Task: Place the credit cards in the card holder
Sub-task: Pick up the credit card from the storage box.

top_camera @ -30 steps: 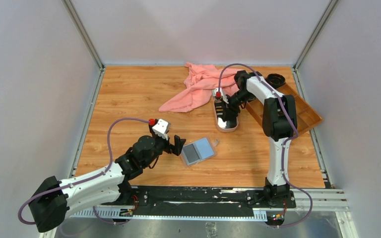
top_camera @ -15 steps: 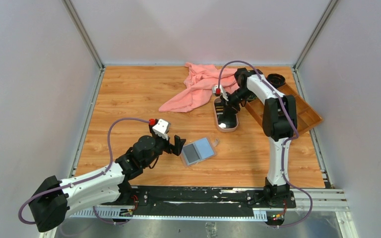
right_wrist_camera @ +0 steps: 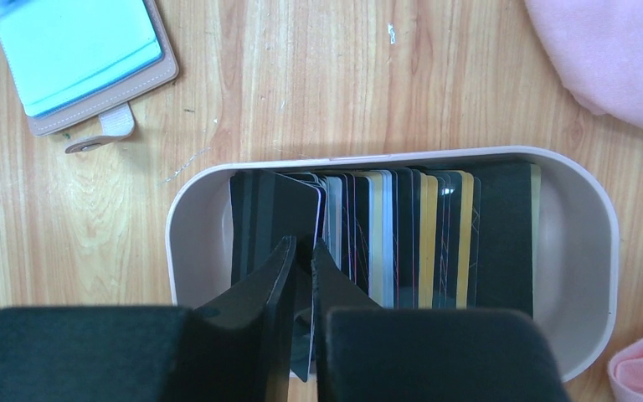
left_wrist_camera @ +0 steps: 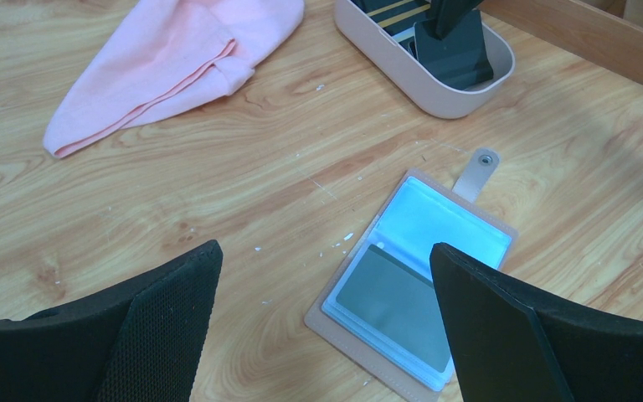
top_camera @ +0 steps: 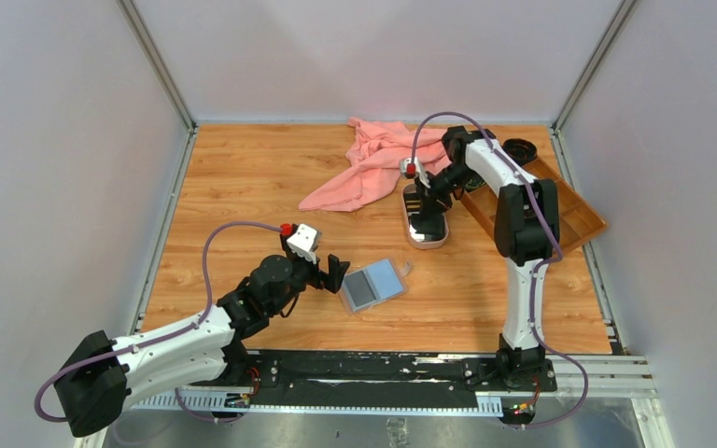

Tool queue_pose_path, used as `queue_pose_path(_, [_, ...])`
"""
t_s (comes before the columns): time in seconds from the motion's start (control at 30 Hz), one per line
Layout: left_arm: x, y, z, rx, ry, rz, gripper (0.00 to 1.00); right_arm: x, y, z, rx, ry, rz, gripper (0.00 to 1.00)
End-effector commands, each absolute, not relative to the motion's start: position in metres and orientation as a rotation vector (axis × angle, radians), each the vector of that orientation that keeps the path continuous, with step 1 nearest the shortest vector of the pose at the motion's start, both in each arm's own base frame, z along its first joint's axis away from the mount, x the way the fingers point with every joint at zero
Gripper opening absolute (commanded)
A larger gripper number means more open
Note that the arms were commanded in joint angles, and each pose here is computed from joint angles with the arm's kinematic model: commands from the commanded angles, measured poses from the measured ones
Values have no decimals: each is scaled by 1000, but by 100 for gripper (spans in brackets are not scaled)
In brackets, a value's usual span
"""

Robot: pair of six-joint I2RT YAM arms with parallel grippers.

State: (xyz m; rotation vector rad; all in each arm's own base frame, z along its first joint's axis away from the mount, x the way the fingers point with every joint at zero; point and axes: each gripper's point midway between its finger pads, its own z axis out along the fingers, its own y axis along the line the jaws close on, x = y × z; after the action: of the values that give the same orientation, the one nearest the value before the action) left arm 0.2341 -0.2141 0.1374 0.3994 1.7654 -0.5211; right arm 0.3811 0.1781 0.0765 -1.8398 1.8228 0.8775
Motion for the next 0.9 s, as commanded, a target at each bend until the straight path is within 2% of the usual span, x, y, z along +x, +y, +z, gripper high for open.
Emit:
queue_pose_path(0.0, [240, -214, 148, 365, 1735, -521, 100, 393, 175, 91, -1823, 1779, 830, 5])
queue_pose_path(0.87, [240, -214, 148, 366, 1735, -522, 100, 401, 164, 122, -1720, 1782, 827, 0])
